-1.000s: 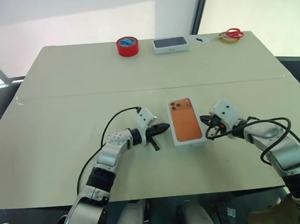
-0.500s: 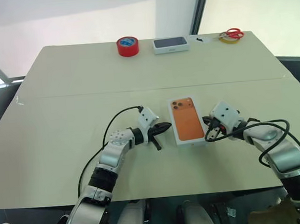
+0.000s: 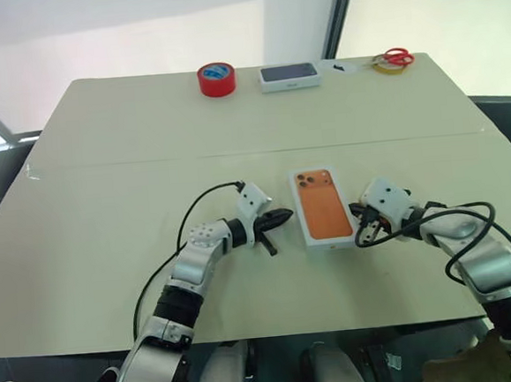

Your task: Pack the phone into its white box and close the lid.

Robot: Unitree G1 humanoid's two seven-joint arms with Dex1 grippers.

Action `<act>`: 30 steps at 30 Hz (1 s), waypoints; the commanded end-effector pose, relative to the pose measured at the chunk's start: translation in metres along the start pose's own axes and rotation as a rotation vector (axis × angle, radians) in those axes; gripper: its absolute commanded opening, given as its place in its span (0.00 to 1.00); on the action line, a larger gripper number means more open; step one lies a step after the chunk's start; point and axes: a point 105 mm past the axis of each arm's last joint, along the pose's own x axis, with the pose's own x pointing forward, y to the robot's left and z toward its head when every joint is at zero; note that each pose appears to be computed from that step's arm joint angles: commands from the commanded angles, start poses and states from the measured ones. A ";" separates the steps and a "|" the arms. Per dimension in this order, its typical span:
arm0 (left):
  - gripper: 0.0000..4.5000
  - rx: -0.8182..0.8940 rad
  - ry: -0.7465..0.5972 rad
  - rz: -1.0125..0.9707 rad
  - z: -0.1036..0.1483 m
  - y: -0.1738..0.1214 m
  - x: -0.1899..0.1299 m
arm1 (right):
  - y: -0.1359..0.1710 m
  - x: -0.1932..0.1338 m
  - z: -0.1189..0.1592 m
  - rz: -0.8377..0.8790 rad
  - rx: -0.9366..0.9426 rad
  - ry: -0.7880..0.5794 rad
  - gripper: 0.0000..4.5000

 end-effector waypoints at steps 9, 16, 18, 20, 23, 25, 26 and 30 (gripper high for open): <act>0.00 0.146 0.021 -0.060 0.043 -0.003 0.032 | -0.012 -0.018 0.038 0.052 0.123 -0.207 0.01; 0.06 0.067 0.249 -0.099 -0.013 -0.007 0.025 | 0.034 -0.007 -0.017 0.172 0.136 0.073 0.06; 0.19 0.029 0.205 -0.086 -0.005 -0.002 0.021 | 0.038 -0.011 -0.008 0.216 0.217 0.037 0.19; 0.41 0.016 0.143 -0.071 0.007 0.003 0.016 | 0.032 -0.011 -0.006 0.190 0.185 0.035 0.40; 0.74 0.032 0.024 -0.057 0.032 0.013 0.000 | 0.015 -0.015 0.010 0.150 0.197 -0.051 0.72; 0.96 0.063 -0.030 -0.054 0.046 0.019 -0.017 | 0.003 -0.021 0.024 0.131 0.189 -0.131 0.96; 0.99 0.080 -0.038 -0.044 0.049 0.023 -0.026 | -0.001 -0.024 0.029 0.127 0.175 -0.166 0.99; 0.99 0.092 -0.012 -0.030 0.054 0.039 -0.080 | -0.010 -0.046 0.043 0.168 0.161 -0.274 0.99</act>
